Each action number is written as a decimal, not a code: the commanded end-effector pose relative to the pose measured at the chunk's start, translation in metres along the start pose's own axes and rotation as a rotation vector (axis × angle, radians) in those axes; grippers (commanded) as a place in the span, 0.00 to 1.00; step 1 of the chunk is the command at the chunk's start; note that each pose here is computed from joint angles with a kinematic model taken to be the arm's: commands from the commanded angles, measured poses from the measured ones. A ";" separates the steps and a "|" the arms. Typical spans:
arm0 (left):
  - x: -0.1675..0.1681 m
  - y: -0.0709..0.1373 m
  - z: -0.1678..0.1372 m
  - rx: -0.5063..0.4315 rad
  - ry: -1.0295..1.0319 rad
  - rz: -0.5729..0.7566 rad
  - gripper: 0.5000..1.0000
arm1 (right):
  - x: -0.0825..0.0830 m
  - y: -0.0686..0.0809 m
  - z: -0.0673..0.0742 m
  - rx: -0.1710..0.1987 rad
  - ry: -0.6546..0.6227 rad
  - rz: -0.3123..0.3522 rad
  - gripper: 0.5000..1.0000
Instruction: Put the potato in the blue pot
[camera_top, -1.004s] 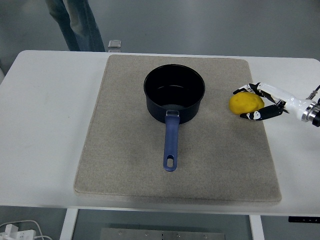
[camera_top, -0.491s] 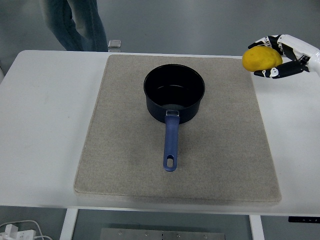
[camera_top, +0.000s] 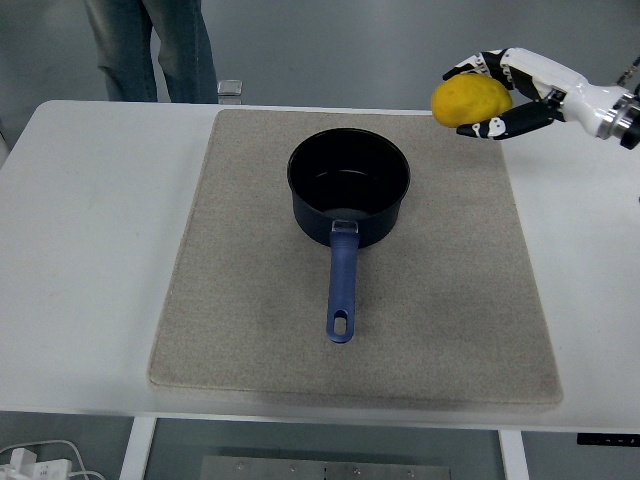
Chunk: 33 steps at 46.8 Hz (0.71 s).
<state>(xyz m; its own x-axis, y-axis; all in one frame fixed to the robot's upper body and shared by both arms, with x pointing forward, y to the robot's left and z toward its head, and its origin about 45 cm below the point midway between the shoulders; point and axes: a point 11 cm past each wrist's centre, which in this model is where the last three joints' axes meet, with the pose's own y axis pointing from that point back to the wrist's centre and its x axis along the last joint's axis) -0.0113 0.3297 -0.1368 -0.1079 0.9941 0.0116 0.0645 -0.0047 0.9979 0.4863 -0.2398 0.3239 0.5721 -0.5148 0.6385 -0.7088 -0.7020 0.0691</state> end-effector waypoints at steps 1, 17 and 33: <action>0.000 0.000 0.000 0.000 0.000 0.000 1.00 | -0.017 -0.020 -0.009 0.023 -0.012 -0.032 0.00; 0.000 0.000 0.000 0.000 0.000 0.000 1.00 | -0.072 -0.070 -0.031 0.071 -0.013 -0.135 0.00; 0.000 0.000 0.000 0.000 0.000 0.000 1.00 | -0.074 -0.073 -0.033 0.081 -0.028 -0.109 0.79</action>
<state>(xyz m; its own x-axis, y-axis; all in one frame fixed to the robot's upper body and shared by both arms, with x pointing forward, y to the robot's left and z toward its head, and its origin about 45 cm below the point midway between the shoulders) -0.0111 0.3296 -0.1368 -0.1080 0.9941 0.0114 0.0640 -0.0045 0.9979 0.4824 -0.1378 0.2973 0.6611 -0.4391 0.6084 -0.6039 -0.7926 0.0843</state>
